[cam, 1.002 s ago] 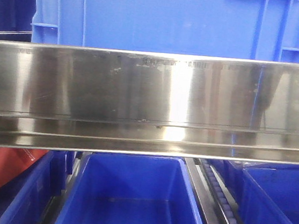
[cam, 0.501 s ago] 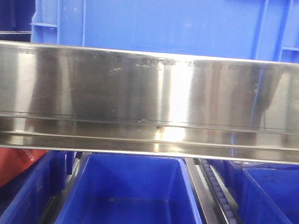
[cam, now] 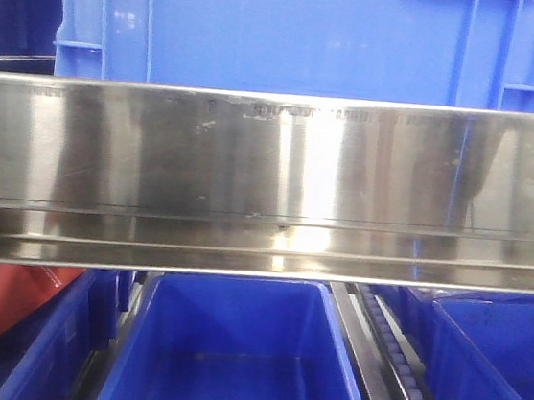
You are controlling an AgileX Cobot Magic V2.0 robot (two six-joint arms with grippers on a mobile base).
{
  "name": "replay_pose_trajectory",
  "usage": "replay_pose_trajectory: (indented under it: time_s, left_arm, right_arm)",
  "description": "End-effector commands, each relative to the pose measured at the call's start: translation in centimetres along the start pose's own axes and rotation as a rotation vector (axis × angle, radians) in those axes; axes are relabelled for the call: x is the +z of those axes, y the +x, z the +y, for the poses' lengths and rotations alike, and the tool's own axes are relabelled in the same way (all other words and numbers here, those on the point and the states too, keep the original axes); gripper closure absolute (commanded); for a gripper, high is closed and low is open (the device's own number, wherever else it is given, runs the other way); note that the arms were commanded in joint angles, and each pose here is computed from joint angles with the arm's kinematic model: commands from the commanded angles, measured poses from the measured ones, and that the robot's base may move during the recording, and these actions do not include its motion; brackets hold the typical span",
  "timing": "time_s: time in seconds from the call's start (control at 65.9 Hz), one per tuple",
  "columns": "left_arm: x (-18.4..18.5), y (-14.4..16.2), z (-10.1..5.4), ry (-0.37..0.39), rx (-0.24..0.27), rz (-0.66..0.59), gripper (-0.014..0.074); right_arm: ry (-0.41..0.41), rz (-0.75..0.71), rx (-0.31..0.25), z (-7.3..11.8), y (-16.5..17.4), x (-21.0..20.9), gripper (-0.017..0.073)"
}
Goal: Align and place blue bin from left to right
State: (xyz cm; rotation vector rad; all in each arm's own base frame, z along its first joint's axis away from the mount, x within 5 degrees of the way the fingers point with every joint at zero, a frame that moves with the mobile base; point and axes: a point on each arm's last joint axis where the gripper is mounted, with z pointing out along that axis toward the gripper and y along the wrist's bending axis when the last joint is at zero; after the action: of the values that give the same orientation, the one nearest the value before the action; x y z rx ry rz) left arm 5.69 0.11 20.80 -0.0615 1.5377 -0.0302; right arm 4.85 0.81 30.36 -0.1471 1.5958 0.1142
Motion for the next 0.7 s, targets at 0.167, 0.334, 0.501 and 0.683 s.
replay_pose_trajectory:
  time_s: [0.167, 0.334, 0.501, 0.683]
  left_arm:
    - [0.0, -0.3, 0.0, -0.001, 0.009, -0.026, 0.0704]
    - [0.0, -0.3, 0.0, -0.001, 0.009, -0.026, 0.0704]
    - [0.0, -0.3, 0.0, -0.001, 0.009, -0.026, 0.0704]
    - [0.0, -0.3, 0.0, -0.001, 0.009, -0.026, 0.0704]
  right_arm:
    - [0.01, -0.029, -0.014, -0.1, -0.2, 0.0, 0.0721]
    - [0.027, -0.027, -0.015, -0.1, -0.2, 0.0, 0.0721]
    - [0.168, -0.016, -0.02, -0.9, 0.7, 0.2, 0.0721]
    - [0.287, -0.046, 0.027, -1.5, 3.7, 0.7, 0.0721]
